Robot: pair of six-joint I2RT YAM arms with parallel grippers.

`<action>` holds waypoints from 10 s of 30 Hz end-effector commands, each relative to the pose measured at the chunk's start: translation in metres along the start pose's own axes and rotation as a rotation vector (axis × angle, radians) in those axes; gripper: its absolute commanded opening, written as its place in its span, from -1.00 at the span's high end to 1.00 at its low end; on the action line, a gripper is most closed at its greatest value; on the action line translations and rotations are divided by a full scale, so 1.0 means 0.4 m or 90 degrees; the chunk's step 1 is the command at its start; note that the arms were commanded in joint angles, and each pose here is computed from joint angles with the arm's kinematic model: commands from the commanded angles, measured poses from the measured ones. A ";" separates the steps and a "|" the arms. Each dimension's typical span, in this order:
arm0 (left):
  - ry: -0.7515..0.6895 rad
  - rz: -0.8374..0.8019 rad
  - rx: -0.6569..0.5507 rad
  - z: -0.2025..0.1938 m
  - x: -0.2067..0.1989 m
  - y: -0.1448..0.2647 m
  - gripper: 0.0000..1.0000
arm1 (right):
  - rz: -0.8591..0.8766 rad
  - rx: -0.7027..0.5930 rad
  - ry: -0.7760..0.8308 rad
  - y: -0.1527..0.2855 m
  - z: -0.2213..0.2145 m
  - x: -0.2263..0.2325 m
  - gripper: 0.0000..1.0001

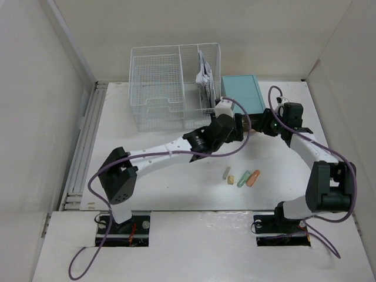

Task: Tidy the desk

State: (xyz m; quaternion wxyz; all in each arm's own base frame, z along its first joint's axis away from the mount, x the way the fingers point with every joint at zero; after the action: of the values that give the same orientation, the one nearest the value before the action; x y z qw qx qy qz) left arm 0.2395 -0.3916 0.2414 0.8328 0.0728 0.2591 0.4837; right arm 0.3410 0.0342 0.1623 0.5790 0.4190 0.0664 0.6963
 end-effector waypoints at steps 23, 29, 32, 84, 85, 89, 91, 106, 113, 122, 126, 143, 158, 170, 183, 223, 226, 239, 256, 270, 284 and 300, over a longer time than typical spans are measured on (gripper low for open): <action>-0.036 -0.128 -0.035 0.149 -0.138 -0.237 1.00 | 0.043 0.123 0.056 0.137 -0.134 -0.020 0.73; -0.033 -0.140 -0.039 0.160 -0.143 -0.255 1.00 | 0.055 0.136 0.064 0.152 -0.144 -0.014 0.73; -0.035 -0.150 -0.030 0.154 -0.150 -0.264 1.00 | 0.058 0.141 0.065 0.155 -0.146 -0.018 0.73; -0.013 -0.054 -0.122 0.253 -0.072 -0.020 -0.25 | 0.108 0.091 0.043 0.082 -0.051 -0.009 0.80; -0.017 -0.045 -0.090 0.196 -0.044 -0.025 -0.23 | 0.109 0.088 0.037 0.077 -0.043 -0.007 0.80; -0.014 -0.057 -0.041 0.089 -0.016 0.018 -0.23 | 0.113 0.073 0.034 0.052 -0.007 -0.004 0.80; -0.018 -0.056 -0.022 0.041 -0.006 0.023 -0.23 | 0.112 0.074 0.027 0.038 0.007 -0.005 0.80; -0.052 -0.027 0.090 -0.201 0.017 0.043 -0.30 | 0.134 0.041 0.035 -0.071 0.102 0.030 0.83; -0.070 -0.006 0.128 -0.272 0.035 0.016 -0.35 | 0.137 0.050 0.028 -0.105 0.097 0.025 0.73; -0.100 0.016 0.165 -0.350 0.041 -0.020 -0.35 | 0.159 0.049 0.066 -0.099 0.094 0.029 -0.04; -0.109 0.025 0.179 -0.371 0.052 -0.026 -0.37 | 0.184 0.060 0.075 -0.078 0.069 0.035 -0.29; -0.174 0.081 0.239 -0.456 0.081 -0.001 0.36 | 0.205 0.073 0.153 0.101 0.030 0.070 -0.41; -0.139 0.073 0.183 -0.373 0.044 0.017 1.00 | 0.079 0.091 0.127 0.111 -0.057 -0.002 -0.02; -0.038 0.002 0.088 -0.192 0.031 0.175 1.00 | 0.047 0.097 0.046 -0.020 -0.034 -0.059 -0.30; 0.040 -0.031 0.084 -0.224 0.086 0.254 1.00 | 0.066 -0.001 -0.032 -0.097 0.001 -0.065 -0.28; 0.064 -0.057 0.082 -0.247 0.055 0.302 1.00 | 0.012 0.001 -0.147 -0.132 -0.055 -0.111 -0.17; 0.064 -0.052 0.077 -0.242 0.059 0.305 1.00 | 0.008 -0.002 -0.157 -0.125 -0.056 -0.116 -0.17; 0.064 -0.049 0.073 -0.230 0.054 0.307 1.00 | 0.003 0.012 -0.176 -0.145 -0.046 -0.119 -0.17; 0.065 -0.053 0.067 -0.227 0.038 0.302 1.00 | 0.052 0.026 -0.190 -0.169 -0.048 -0.109 0.21; 0.072 -0.061 0.066 -0.223 0.030 0.312 1.00 | 0.057 0.047 -0.206 -0.135 -0.067 -0.120 -0.17; 0.072 -0.057 0.062 -0.210 0.033 0.322 1.00 | 0.131 0.073 -0.204 -0.187 -0.053 -0.124 0.02; 0.069 -0.050 0.061 -0.206 0.035 0.323 1.00 | 0.102 -0.076 -0.178 -0.160 -0.013 -0.133 0.06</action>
State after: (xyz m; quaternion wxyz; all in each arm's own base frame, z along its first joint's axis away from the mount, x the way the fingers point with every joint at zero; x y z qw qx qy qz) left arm 0.1028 -0.3197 0.1834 0.8266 0.1211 0.3220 0.4453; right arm 0.3694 0.0225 0.0840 0.5061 0.5403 -0.0606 0.6695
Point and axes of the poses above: each gripper's point midway between its finger pads, its own y axis back along the fingers, its own x axis along the line the jaws close on, z = x × y, the point moved 7 cm from there along y, back along the fingers, and after that the axes turned 3 degrees about -y, right-handed, at the moved point
